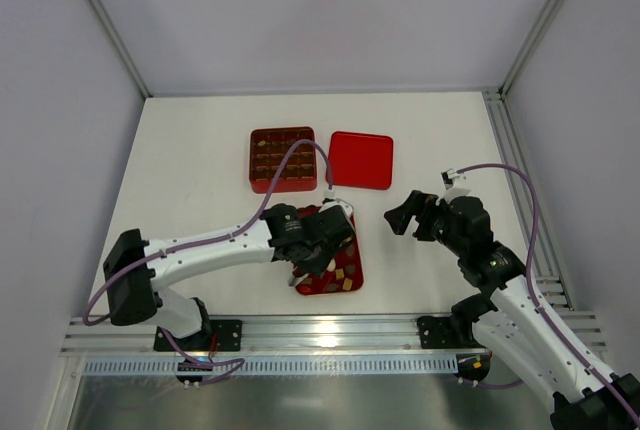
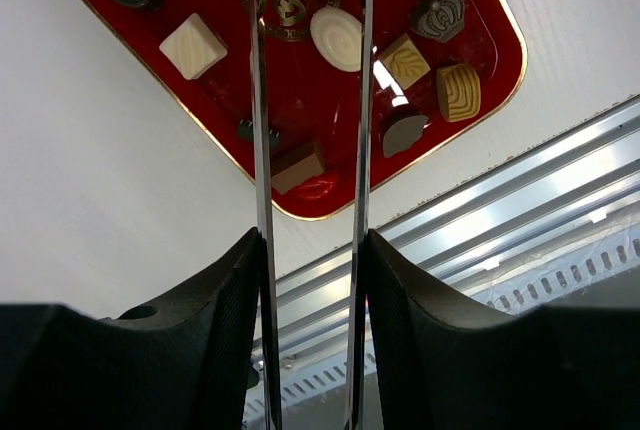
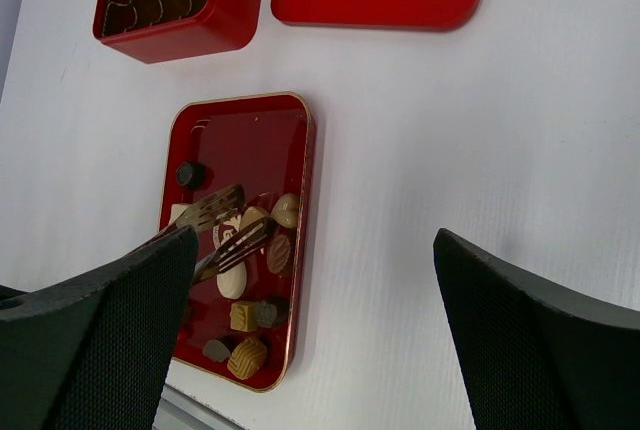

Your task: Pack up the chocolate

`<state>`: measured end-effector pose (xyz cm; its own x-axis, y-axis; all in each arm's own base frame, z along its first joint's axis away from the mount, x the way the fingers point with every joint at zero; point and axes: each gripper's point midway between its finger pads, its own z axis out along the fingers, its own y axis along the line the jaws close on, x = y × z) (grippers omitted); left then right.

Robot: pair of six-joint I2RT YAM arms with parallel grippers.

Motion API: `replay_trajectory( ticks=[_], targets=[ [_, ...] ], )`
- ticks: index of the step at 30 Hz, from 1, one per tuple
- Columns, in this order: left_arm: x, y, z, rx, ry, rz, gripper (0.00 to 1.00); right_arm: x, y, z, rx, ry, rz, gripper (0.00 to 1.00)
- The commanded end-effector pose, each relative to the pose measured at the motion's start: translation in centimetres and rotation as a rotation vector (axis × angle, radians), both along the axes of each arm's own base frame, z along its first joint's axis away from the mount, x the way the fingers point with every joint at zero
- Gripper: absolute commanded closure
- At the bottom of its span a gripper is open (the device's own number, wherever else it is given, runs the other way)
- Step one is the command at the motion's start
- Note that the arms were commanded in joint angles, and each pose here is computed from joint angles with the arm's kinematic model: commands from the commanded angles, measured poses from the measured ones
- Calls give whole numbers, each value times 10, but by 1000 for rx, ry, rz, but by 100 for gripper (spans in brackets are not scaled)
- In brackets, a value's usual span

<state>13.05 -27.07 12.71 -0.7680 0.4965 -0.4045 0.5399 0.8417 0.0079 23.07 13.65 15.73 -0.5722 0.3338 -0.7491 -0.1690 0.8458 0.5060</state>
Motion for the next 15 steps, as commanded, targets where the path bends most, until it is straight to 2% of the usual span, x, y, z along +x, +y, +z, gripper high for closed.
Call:
replay_trajectory(
  ticks=[1, 15],
  targets=[
    [4, -16, 11, -54, -4, -10, 57, 2, -1, 9, 15, -34, -15, 0],
    [4, -12, 13, -46, -2, -1, 60, 2, -1, 6, 17, -32, -14, 0]
  ],
)
